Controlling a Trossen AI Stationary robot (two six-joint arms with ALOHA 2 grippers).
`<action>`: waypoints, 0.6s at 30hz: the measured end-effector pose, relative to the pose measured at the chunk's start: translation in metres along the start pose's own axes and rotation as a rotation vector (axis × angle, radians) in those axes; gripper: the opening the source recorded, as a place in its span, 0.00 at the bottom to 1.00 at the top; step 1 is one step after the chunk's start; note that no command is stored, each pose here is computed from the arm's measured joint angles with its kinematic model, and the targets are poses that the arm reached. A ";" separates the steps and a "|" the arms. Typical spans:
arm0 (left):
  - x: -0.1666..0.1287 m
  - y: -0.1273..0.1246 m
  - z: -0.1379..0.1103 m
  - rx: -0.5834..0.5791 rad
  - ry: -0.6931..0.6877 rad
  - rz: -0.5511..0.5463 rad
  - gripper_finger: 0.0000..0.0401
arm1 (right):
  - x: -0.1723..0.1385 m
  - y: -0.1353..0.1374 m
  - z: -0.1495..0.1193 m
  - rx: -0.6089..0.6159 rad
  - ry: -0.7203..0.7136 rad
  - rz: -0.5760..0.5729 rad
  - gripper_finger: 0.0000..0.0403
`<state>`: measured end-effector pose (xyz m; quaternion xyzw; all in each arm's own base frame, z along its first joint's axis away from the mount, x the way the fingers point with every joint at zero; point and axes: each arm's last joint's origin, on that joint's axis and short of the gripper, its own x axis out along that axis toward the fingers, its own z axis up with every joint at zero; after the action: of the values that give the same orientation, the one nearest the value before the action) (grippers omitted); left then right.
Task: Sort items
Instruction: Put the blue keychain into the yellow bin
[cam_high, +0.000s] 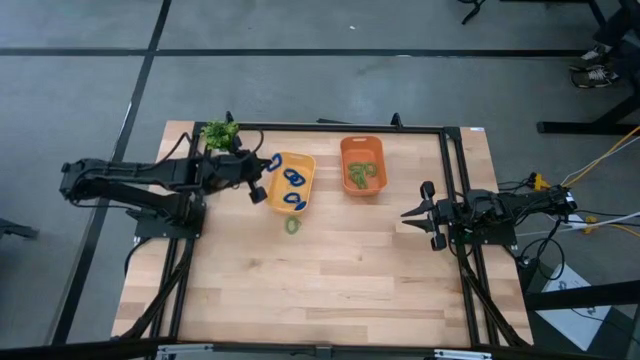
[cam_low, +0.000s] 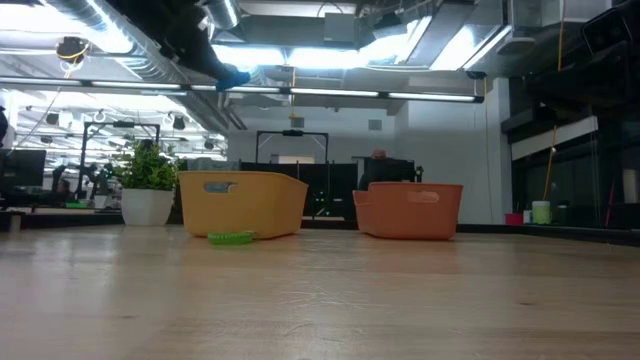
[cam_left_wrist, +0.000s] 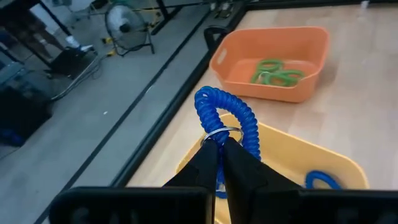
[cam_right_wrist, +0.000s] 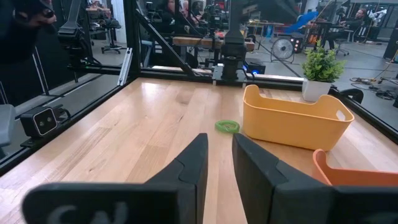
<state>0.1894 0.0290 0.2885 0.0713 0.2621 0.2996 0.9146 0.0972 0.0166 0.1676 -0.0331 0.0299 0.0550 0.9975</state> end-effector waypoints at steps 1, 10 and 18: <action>0.001 0.002 0.000 -0.003 0.003 0.008 0.02 | 0.000 0.000 0.000 0.000 0.000 0.000 0.19; 0.013 0.013 0.000 -0.038 0.026 0.054 0.02 | 0.000 0.000 0.000 0.000 0.000 0.000 0.19; 0.040 0.009 -0.002 -0.011 0.070 0.028 0.02 | 0.000 0.000 0.000 0.000 0.000 0.000 0.19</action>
<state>0.2106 0.0596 0.2717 0.0594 0.2914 0.3162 0.9009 0.0972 0.0166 0.1676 -0.0331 0.0299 0.0550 0.9975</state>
